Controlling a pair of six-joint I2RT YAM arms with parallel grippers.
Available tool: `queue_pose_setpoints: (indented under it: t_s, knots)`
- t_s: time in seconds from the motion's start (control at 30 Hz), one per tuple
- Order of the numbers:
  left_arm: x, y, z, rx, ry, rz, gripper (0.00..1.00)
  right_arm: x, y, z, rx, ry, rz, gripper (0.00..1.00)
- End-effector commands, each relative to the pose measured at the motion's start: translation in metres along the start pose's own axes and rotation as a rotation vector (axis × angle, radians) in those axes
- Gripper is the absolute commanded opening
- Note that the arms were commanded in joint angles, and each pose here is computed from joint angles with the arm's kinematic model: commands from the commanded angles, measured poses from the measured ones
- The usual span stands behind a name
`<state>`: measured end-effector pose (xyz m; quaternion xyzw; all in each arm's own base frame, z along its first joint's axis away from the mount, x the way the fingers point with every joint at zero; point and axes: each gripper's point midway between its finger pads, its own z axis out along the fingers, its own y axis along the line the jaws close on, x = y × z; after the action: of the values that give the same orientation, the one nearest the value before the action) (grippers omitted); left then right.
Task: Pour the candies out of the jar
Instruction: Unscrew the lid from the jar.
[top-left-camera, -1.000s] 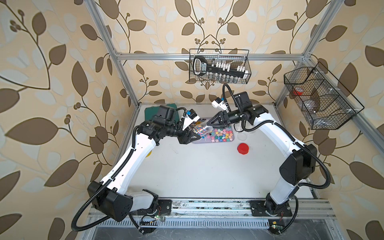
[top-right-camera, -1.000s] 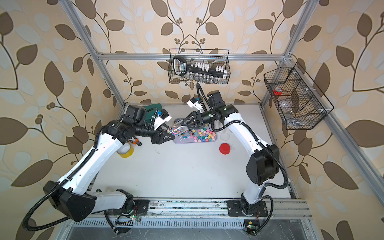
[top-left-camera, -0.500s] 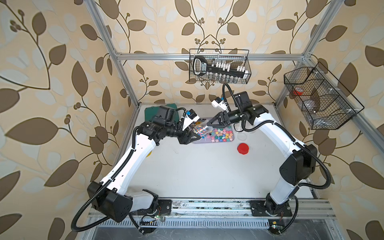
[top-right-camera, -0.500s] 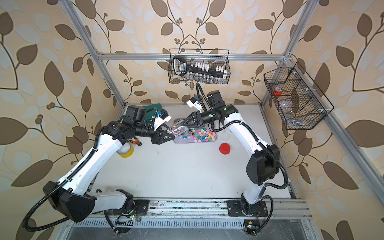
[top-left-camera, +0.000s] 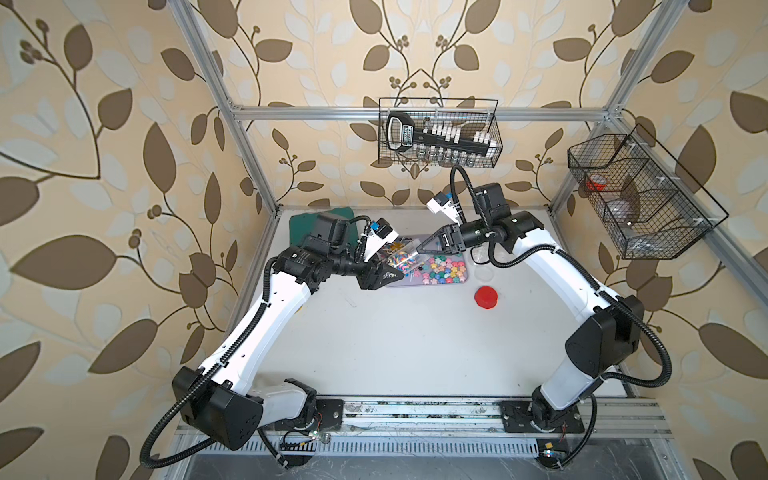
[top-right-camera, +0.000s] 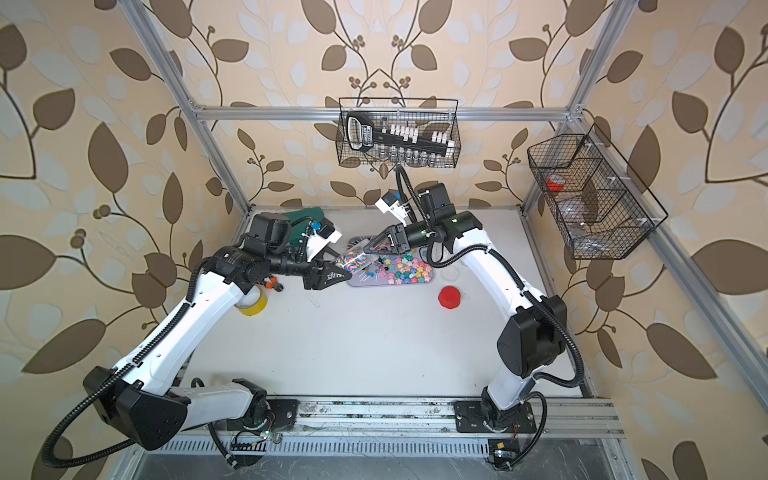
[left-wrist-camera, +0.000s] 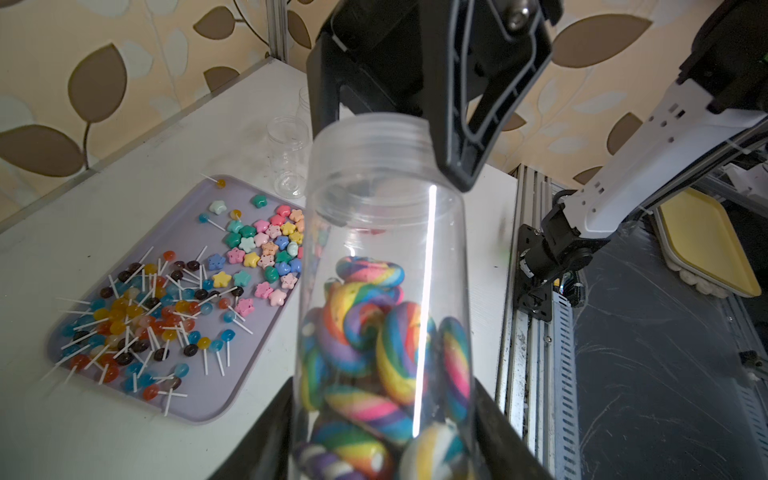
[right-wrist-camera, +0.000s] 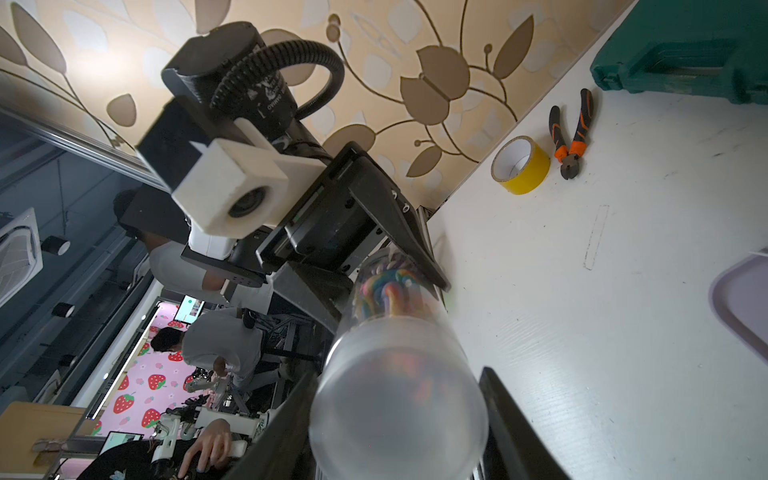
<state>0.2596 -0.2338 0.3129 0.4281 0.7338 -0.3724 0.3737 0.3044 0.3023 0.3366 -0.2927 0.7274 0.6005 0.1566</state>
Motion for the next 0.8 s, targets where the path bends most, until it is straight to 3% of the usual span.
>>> queue_pose_setpoints:
  t_s: [0.0,0.4,0.77]
  knots:
    - [-0.038,-0.031,-0.014,0.103,-0.138,0.106,0.33,0.004,0.007,-0.002,-0.042,-0.007,-0.112,0.46]
    - [-0.047,-0.035,-0.014,0.143,-0.156,0.087,0.32,0.017,0.021,-0.008,-0.090,-0.036,-0.361,0.45]
    - [-0.050,-0.039,-0.017,0.160,-0.166,0.092,0.32,0.018,0.020,-0.016,-0.060,-0.070,-0.446,0.45]
